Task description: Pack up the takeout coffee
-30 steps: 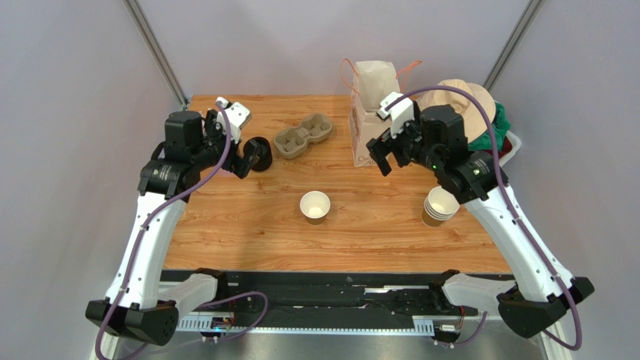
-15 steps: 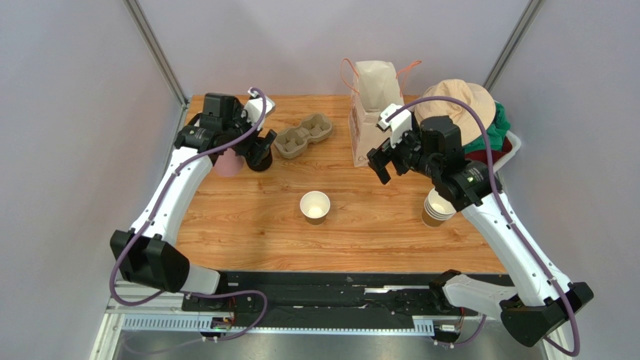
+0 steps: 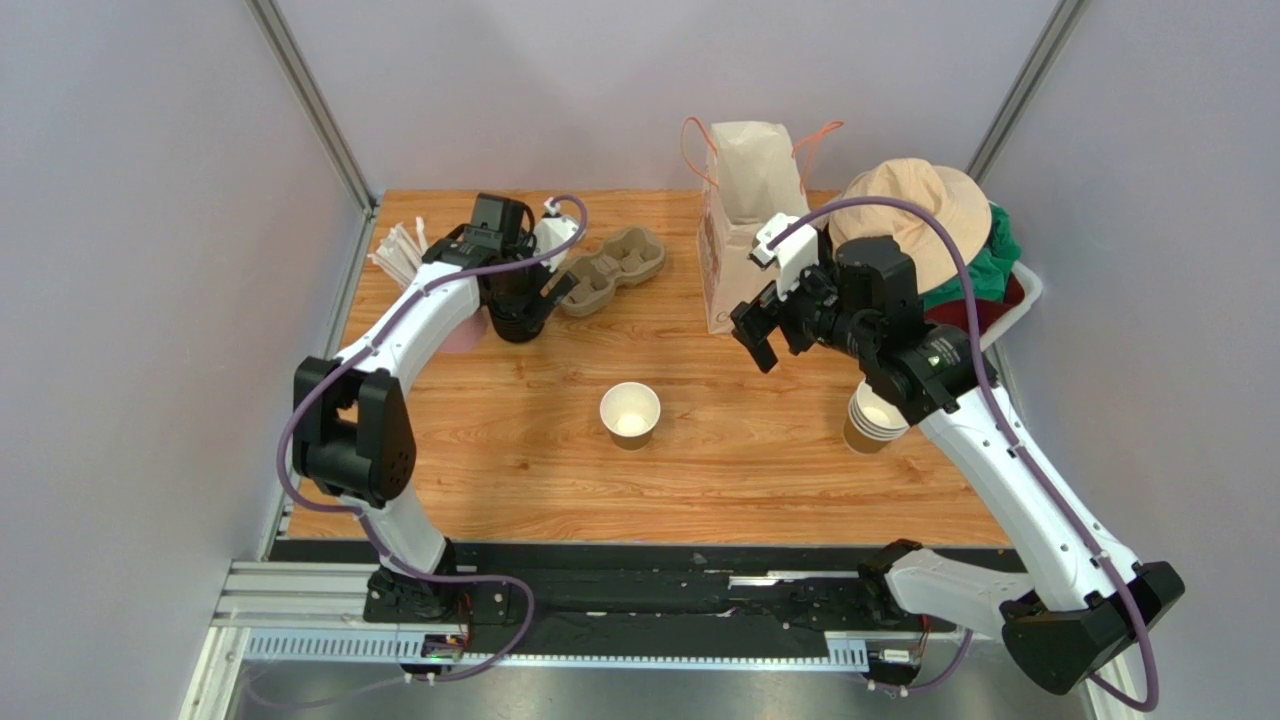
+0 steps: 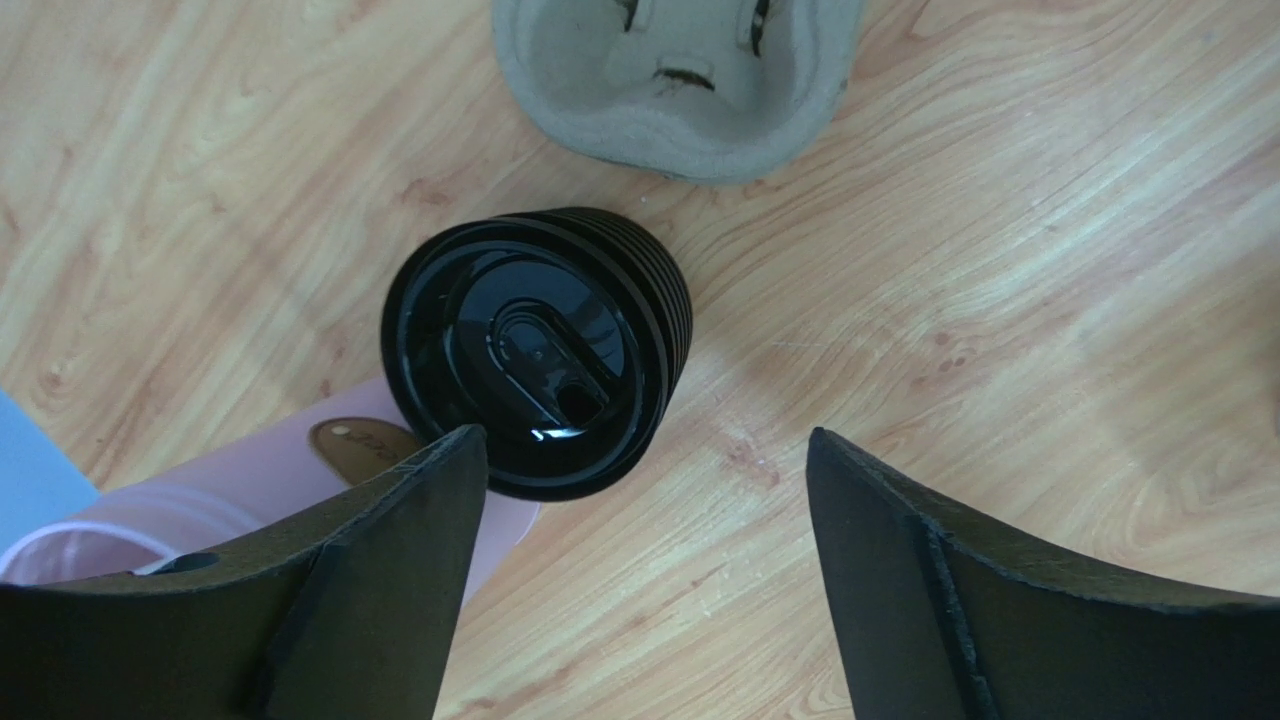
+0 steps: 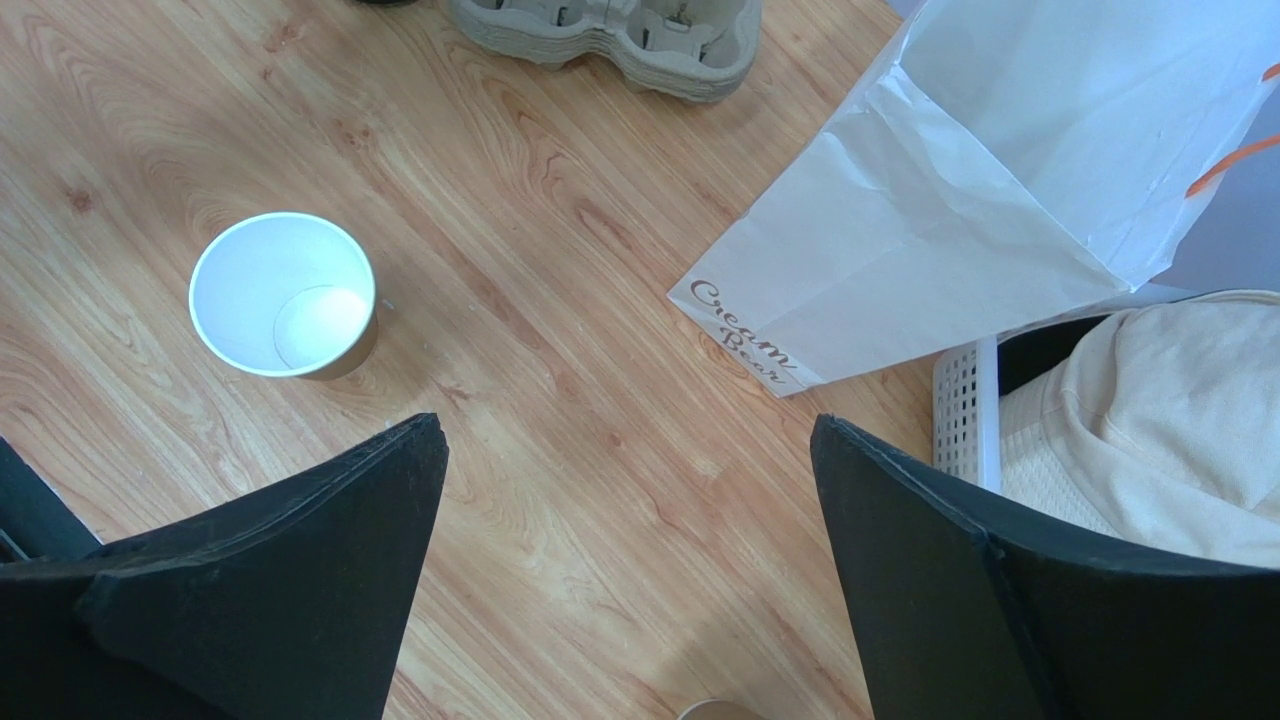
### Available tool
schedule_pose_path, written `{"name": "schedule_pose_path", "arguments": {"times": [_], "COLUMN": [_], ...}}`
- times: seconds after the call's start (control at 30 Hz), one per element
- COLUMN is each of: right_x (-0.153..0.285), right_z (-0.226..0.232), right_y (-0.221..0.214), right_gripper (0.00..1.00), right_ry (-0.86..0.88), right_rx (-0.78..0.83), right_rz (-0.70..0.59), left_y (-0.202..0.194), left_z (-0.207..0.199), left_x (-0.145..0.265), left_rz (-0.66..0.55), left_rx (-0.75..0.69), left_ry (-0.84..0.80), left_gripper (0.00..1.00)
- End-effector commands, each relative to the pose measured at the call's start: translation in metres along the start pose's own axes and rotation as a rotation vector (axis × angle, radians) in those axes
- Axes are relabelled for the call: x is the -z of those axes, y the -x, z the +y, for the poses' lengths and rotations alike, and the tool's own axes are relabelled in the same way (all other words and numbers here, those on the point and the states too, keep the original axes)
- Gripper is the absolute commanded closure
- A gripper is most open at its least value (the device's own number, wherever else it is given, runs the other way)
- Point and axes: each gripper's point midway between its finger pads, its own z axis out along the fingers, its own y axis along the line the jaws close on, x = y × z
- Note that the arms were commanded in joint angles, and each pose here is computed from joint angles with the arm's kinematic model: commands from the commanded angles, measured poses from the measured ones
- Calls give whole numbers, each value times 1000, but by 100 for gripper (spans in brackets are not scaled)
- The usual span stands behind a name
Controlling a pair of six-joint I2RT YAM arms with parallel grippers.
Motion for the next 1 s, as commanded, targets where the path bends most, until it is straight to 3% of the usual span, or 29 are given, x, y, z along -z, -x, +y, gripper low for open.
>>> {"name": "schedule_pose_path", "arguments": {"times": [0.0, 0.73, 0.97], "right_x": [6, 4, 1], "right_z": [-2, 0, 0], "right_y": [15, 10, 9], "right_gripper": [1, 1, 1], "right_ry": [-12, -9, -6], "right_rx": [17, 19, 21], "right_rz": [-70, -65, -63], "left_y": [9, -15, -14], "left_z": [15, 10, 8], "left_x": [-10, -46, -47], "left_rz": [-10, 72, 68], "left_rx": [-47, -45, -34], "left_ry": [48, 21, 15], "left_gripper": [17, 33, 44]}}
